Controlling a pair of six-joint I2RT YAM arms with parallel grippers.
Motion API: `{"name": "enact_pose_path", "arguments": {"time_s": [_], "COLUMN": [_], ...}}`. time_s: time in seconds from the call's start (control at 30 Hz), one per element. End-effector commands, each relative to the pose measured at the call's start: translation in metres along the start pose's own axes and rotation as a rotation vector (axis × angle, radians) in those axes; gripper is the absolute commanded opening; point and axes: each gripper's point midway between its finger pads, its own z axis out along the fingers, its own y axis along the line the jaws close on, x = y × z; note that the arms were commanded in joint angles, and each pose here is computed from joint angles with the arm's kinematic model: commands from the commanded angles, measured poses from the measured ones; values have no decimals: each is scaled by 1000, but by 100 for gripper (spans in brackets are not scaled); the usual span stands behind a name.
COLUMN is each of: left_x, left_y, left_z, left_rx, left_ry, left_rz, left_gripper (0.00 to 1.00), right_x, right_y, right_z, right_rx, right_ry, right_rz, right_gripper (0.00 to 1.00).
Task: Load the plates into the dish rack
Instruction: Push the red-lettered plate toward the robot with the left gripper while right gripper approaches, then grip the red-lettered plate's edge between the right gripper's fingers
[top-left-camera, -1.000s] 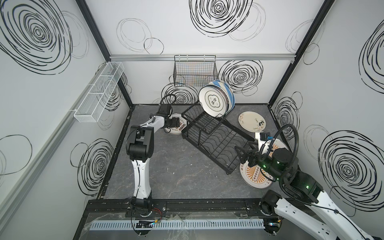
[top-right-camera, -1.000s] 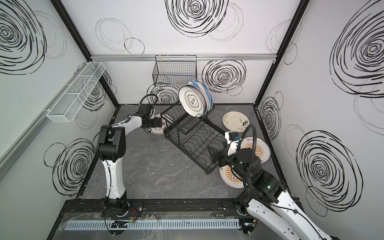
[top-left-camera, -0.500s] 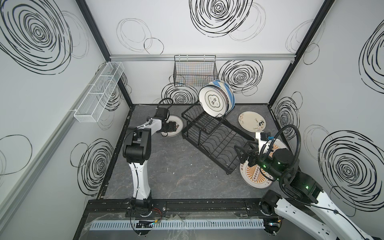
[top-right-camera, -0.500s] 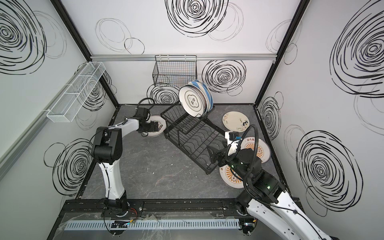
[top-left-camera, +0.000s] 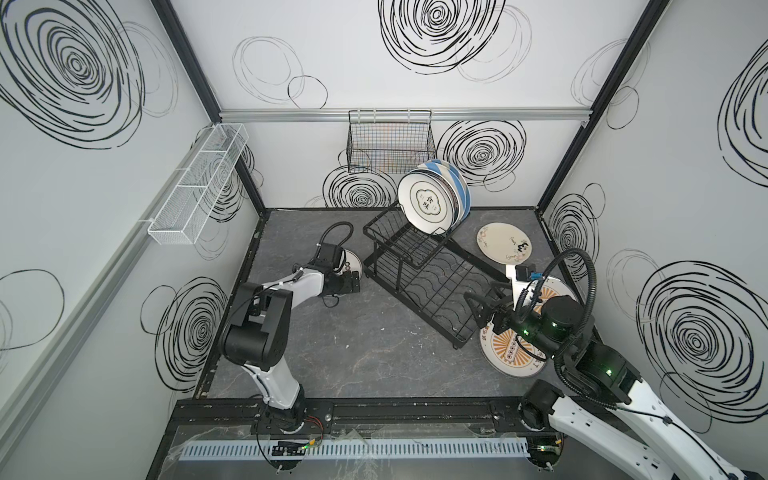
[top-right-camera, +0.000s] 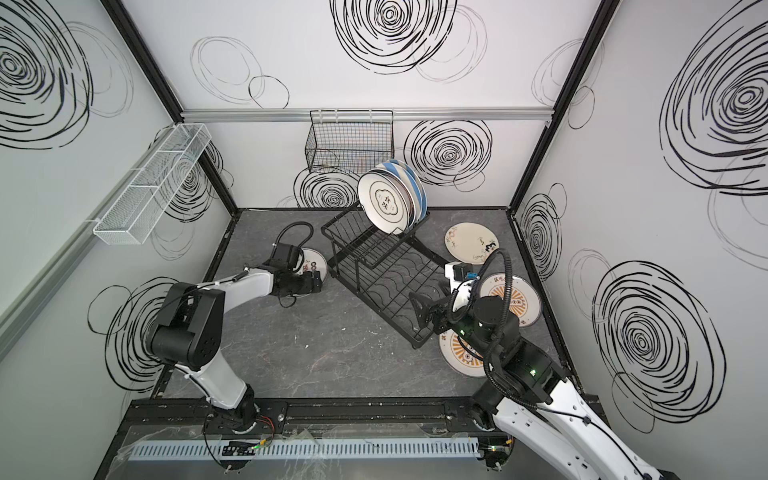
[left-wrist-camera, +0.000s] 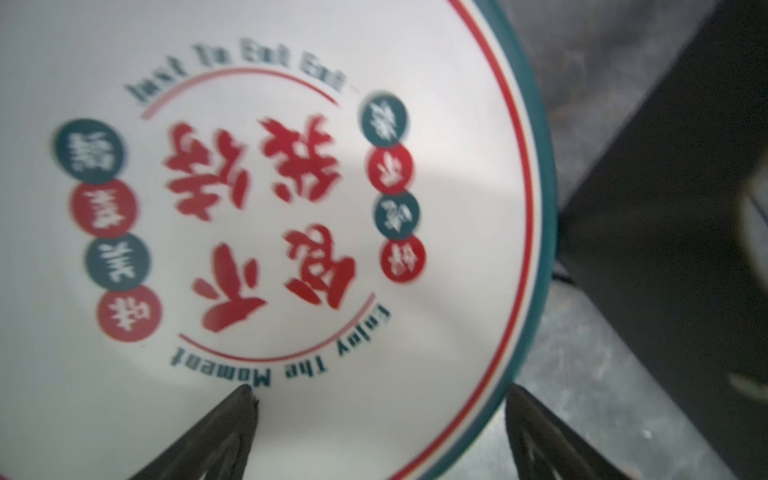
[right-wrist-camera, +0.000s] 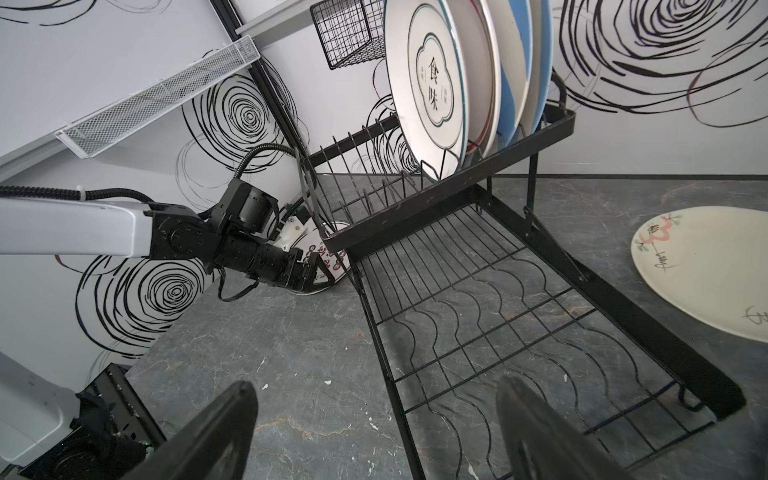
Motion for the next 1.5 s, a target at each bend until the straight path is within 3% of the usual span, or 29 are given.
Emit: {"name": "enact_pose_path", "arguments": {"time_s": [0.0,0.3,0.67,0.8,1.27,1.47], "left_x": [61,123,134,139,127,75], "left_y": [-9,-20,-46,-52,-58,-51], "left_z": [-2,-38,-57,-61,-77,-115], "left_rx": [50,149,246,279,315,328], "left_ry": [139,114,100,95,46,-80], "left_rz": [-58,-147,-129,-129,-110,-107], "left_gripper": [96,96,96,96,96,96], "right_x": [-15,-5,5,25,74,109], "right_y": [12,26,35,45,83,105], "right_z": [-5,8,23,32,53,65], "right_rx": [-48,-128,-155,-176,-168,-223], "right_ry": [-39,15,60,104,186,159], "right_rz": [6,74,156,191,239,387], "right_gripper": [94,94,90,88,88,86]}}
